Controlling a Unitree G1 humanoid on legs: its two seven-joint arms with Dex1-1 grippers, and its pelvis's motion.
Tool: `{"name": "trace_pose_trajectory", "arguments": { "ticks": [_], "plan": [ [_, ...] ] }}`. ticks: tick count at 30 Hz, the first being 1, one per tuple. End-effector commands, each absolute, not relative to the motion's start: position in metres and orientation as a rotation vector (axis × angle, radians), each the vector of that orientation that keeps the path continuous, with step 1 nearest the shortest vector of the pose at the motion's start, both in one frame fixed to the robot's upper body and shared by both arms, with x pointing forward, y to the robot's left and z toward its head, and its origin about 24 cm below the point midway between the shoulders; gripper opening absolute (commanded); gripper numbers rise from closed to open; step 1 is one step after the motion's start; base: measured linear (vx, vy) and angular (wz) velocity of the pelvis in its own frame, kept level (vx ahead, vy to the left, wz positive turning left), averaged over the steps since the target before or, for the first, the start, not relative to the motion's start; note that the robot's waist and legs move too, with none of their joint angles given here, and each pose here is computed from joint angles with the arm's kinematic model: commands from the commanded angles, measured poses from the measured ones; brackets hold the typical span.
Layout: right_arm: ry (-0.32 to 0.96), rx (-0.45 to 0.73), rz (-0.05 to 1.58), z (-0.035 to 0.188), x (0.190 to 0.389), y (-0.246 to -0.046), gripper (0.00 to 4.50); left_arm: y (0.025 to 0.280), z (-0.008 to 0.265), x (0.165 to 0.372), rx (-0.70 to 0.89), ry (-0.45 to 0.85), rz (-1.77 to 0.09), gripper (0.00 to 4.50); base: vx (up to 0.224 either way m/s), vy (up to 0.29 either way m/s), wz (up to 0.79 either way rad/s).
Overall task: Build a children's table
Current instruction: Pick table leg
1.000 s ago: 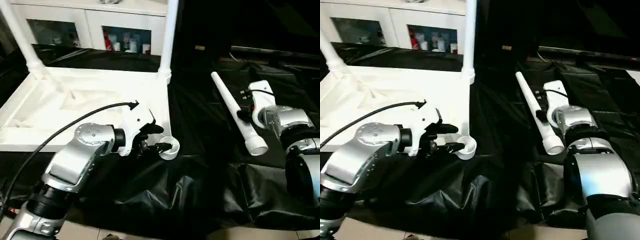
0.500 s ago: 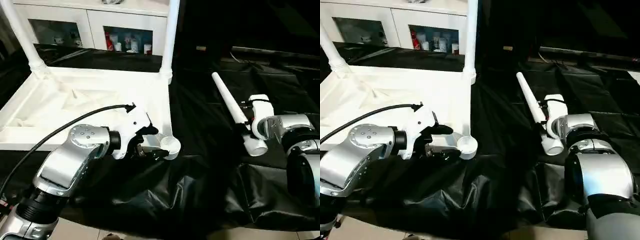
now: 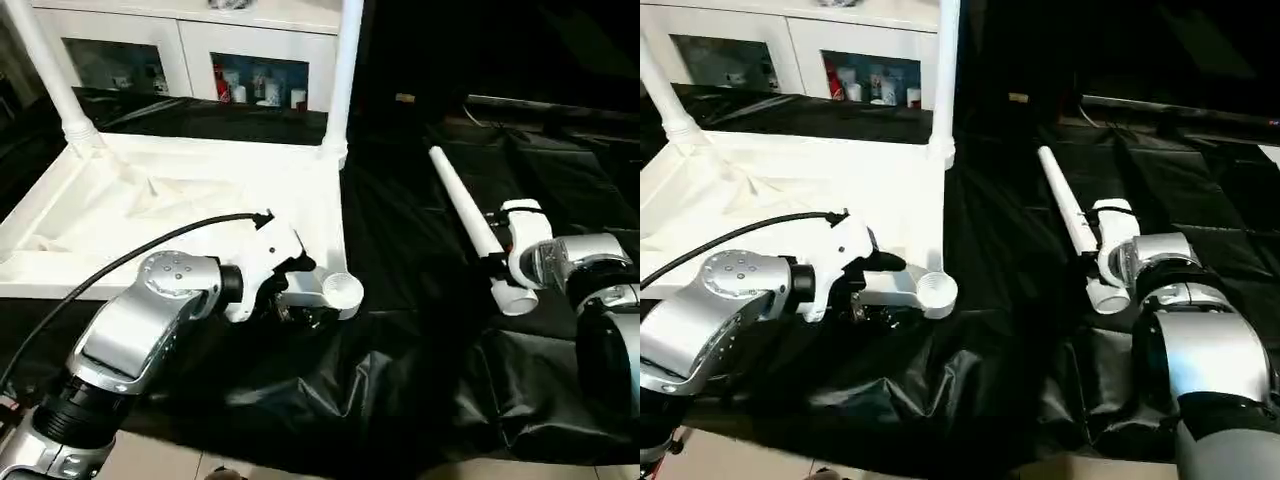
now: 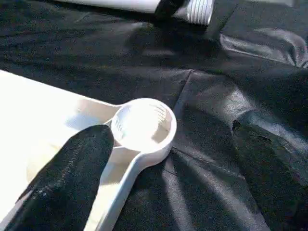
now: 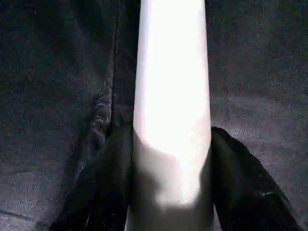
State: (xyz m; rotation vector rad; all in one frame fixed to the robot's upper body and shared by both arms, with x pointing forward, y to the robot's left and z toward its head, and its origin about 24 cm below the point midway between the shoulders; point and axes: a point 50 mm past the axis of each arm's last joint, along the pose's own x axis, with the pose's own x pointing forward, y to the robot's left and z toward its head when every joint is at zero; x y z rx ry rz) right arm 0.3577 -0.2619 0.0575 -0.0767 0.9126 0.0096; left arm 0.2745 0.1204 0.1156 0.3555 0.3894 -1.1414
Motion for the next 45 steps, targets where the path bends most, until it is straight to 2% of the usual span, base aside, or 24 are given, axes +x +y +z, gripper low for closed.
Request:
{"name": "trace_pose_trajectory", "arguments": {
  "ticks": [1, 4, 5, 9, 12, 14, 16, 18, 19, 21, 22, 24, 25, 27, 29, 34, 37, 43, 44, 45],
  "plan": [
    [0.907, -0.015, -0.032, 0.055, 0.354, -0.268, 1.88, 0.118, 0.124, 0.279, 0.371, 0.341, -1.117, 4.5, 0.0, 0.0, 0.0],
    [0.847, 0.027, -0.03, 0.062, 0.36, -0.267, 1.88, 0.119, 0.126, 0.285, 0.358, 0.317, -1.07, 4.5, 0.0, 0.0, 0.0],
    [0.775, 0.071, -0.018, 0.07, 0.366, -0.265, 1.88, 0.12, 0.128, 0.291, 0.34, 0.288, -1.007, 4.5, 0.0, 0.0, 0.0],
    [0.738, 0.091, -0.011, 0.073, 0.369, -0.264, 1.88, 0.12, 0.129, 0.295, 0.333, 0.276, -0.975, 4.5, 0.0, 0.0, 0.0],
    [0.52, 0.25, 0.06, 0.088, 0.381, -0.253, 1.88, 0.122, 0.134, 0.31, 0.234, 0.193, -0.836, 4.5, 0.0, 0.0, 0.0],
    [0.332, 0.379, 0.193, 0.099, 0.387, -0.24, 1.88, 0.118, 0.139, 0.318, 0.163, 0.124, -0.773, 4.5, 0.0, 0.0, 0.0],
    [0.212, 0.44, 0.299, 0.105, 0.387, -0.232, 1.87, 0.115, 0.142, 0.322, 0.126, 0.076, -0.744, 4.5, 0.0, 0.0, 0.0],
    [0.212, 0.44, 0.299, 0.105, 0.387, -0.232, 1.87, 0.115, 0.142, 0.322, 0.126, 0.076, -0.744, 4.5, 0.0, 0.0, 0.0],
    [0.061, 0.594, 0.557, 0.113, 0.377, -0.208, 1.87, 0.109, 0.145, 0.334, 0.046, 0.068, -0.68, 4.5, 0.0, 0.0, 0.0],
    [-0.015, 0.697, 0.764, 0.117, 0.361, -0.19, 1.87, 0.102, 0.149, 0.339, -0.074, 0.098, -0.707, 4.5, 0.0, 0.0, 0.0],
    [-0.015, 0.697, 0.764, 0.117, 0.361, -0.19, 1.87, 0.102, 0.149, 0.339, -0.074, 0.098, -0.707, 4.5, 0.0, 0.0, 0.0],
    [-0.023, 0.737, 0.892, 0.116, 0.346, -0.179, 1.87, 0.093, 0.156, 0.338, -0.217, 0.092, -0.801, 4.5, 0.0, 0.0, 0.0],
    [-0.022, 0.739, 0.901, 0.115, 0.345, -0.178, 1.87, 0.093, 0.157, 0.338, -0.233, 0.091, -0.808, 4.5, 0.0, 0.0, 0.0],
    [0.002, 0.764, 1.039, 0.11, 0.33, -0.163, 1.87, 0.082, 0.169, 0.336, -0.457, 0.08, -0.916, 4.5, 0.0, 0.0, 0.0],
    [0.021, 0.772, 1.115, 0.107, 0.322, -0.154, 1.87, 0.075, 0.175, 0.335, -0.565, 0.083, -0.978, 4.5, 0.0, 0.0, 0.0],
    [0.032, 0.752, 1.169, 0.107, 0.316, -0.143, 1.87, 0.059, 0.173, 0.332, -0.627, 0.125, -1.027, 4.5, 0.0, 0.0, 0.0],
    [0.067, 0.717, 1.176, 0.105, 0.313, -0.136, 1.87, 0.051, 0.18, 0.331, -0.718, 0.112, -1.063, 4.5, 0.0, 0.0, 0.0],
    [0.09, 0.663, 1.158, 0.104, 0.312, -0.132, 1.87, 0.049, 0.182, 0.329, -0.73, 0.124, -1.07, 4.5, 0.0, 0.0, 0.0],
    [0.107, 0.591, 1.13, 0.102, 0.313, -0.128, 1.87, 0.049, 0.18, 0.33, -0.723, 0.143, -1.042, 4.23, 0.0, 0.0, 0.0],
    [0.118, 0.523, 1.104, 0.101, 0.314, -0.125, 1.87, 0.05, 0.179, 0.331, -0.719, 0.157, -1.014, 4.16, 0.0, 0.0, 0.0]
  ]
}}
